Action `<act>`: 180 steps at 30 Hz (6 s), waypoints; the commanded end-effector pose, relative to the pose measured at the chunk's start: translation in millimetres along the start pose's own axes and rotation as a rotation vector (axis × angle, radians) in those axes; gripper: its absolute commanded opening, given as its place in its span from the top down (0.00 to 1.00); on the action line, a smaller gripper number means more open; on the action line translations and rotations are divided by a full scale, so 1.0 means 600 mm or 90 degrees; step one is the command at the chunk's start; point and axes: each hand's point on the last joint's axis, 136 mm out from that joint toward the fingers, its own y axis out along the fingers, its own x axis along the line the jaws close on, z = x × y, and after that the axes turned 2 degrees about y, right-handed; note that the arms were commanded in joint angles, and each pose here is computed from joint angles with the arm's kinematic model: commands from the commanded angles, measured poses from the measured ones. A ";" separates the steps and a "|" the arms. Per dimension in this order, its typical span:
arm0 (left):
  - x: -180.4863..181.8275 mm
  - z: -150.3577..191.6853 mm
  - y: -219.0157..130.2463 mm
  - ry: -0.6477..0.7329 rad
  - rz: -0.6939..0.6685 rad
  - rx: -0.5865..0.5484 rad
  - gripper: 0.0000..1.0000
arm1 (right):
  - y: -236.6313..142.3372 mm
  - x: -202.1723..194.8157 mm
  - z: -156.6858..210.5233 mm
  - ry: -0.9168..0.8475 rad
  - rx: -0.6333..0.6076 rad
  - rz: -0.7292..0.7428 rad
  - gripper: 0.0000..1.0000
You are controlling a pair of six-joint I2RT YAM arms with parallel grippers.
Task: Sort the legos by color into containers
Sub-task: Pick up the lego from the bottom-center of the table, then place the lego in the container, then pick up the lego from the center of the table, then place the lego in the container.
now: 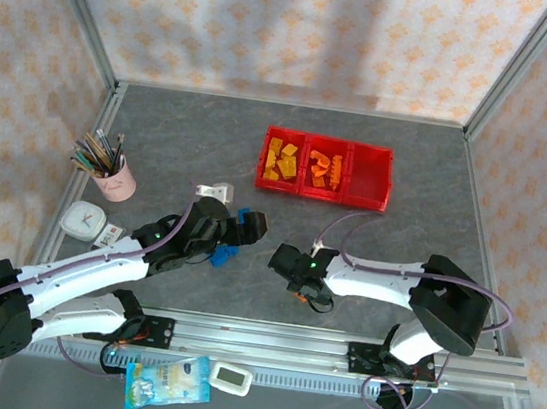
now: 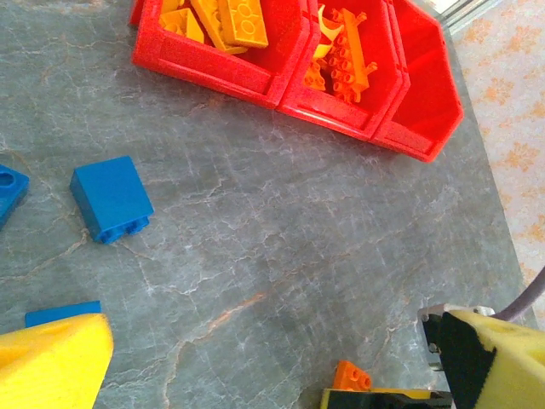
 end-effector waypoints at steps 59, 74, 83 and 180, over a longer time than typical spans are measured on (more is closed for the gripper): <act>0.006 -0.147 -0.040 -0.013 -0.013 -0.122 0.01 | -0.072 0.156 -0.598 -0.039 -0.293 -0.065 0.50; 0.079 -0.112 -0.087 -0.049 -0.097 -0.128 0.01 | -0.140 0.251 -0.352 -0.202 -0.236 -0.210 0.36; 0.114 -0.093 -0.110 -0.085 -0.128 -0.141 0.01 | -0.098 0.331 -0.232 -0.316 -0.192 -0.239 0.26; -0.055 -0.143 0.034 0.006 0.057 -0.051 0.01 | -0.101 -0.026 -0.572 0.015 -0.288 -0.085 0.50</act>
